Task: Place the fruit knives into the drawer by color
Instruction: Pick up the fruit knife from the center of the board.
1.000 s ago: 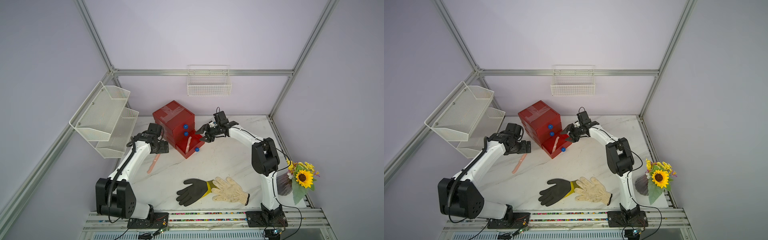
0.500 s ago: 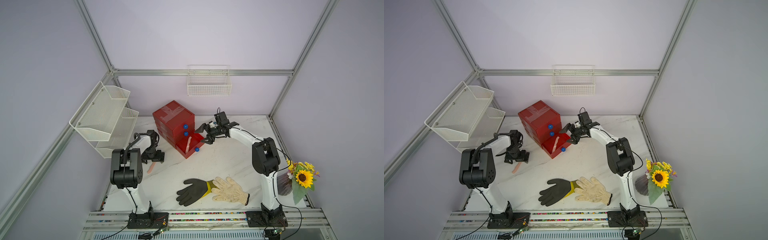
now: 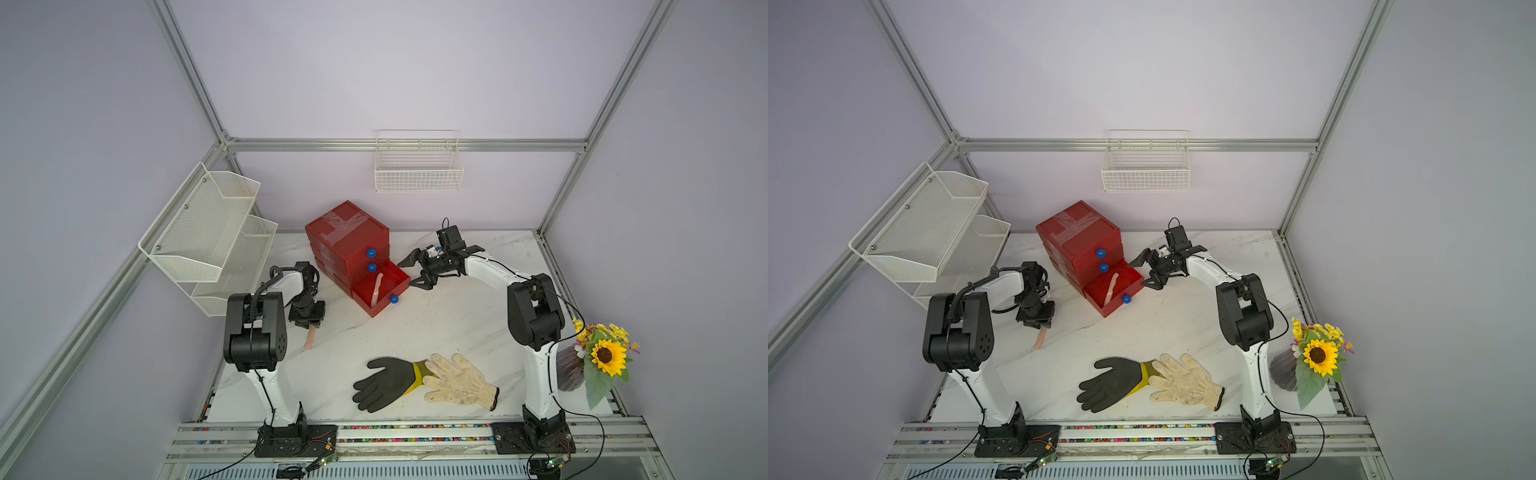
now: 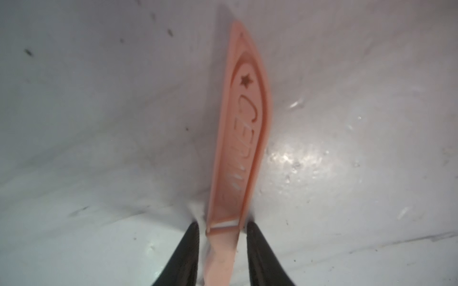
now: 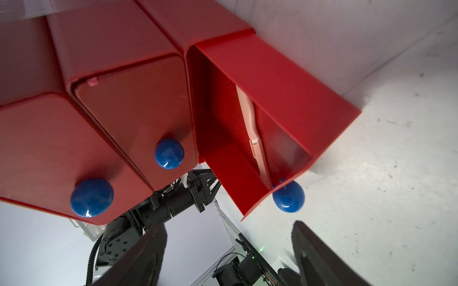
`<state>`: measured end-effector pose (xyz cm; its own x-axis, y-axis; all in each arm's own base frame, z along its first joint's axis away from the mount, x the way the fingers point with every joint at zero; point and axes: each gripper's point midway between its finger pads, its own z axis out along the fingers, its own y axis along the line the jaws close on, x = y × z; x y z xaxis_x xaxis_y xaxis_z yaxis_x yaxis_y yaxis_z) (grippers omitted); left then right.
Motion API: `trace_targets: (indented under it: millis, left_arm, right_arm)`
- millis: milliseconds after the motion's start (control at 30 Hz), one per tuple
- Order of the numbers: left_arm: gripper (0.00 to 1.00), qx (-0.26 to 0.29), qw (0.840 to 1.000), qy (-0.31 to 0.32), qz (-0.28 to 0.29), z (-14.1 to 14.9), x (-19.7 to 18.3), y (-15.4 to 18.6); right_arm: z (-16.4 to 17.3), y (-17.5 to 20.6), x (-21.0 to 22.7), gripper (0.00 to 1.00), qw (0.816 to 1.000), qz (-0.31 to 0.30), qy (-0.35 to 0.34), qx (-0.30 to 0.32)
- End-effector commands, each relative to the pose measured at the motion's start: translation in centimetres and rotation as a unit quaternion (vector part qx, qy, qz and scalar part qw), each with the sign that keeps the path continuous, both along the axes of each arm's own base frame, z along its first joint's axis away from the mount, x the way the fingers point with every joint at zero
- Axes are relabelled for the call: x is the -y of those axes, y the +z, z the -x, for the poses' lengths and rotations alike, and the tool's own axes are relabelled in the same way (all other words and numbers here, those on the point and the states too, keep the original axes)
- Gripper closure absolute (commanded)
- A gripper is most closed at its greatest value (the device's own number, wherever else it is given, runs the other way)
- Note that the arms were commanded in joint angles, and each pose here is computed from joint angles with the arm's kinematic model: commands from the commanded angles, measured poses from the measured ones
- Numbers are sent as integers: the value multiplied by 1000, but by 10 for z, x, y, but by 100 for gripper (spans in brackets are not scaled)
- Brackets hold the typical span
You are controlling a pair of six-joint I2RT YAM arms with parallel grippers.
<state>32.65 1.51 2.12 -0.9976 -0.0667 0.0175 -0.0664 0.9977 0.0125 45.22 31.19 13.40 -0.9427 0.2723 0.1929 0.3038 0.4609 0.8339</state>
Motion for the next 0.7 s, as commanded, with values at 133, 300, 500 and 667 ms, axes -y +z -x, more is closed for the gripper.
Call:
trace_targets:
  millis: [133, 300, 500, 667]
  left_arm:
    - [85, -5, 1000, 15, 4, -1, 0, -11]
    - [86, -7, 1000, 17, 1, 0, -1, -14]
    - [95, -2, 1000, 19, 2, 0, 0, -11]
    - [100, 0, 1000, 19, 2, 4, 2, -7]
  right_arm:
    - [-1, 19, 1, 18, 1000, -10, 4, 25]
    - [-3, 19, 0, 18, 1000, -11, 4, 25]
    - [0, 16, 1, 18, 1000, -9, 6, 22]
    - [6, 11, 3, 18, 1000, -8, 6, 19]
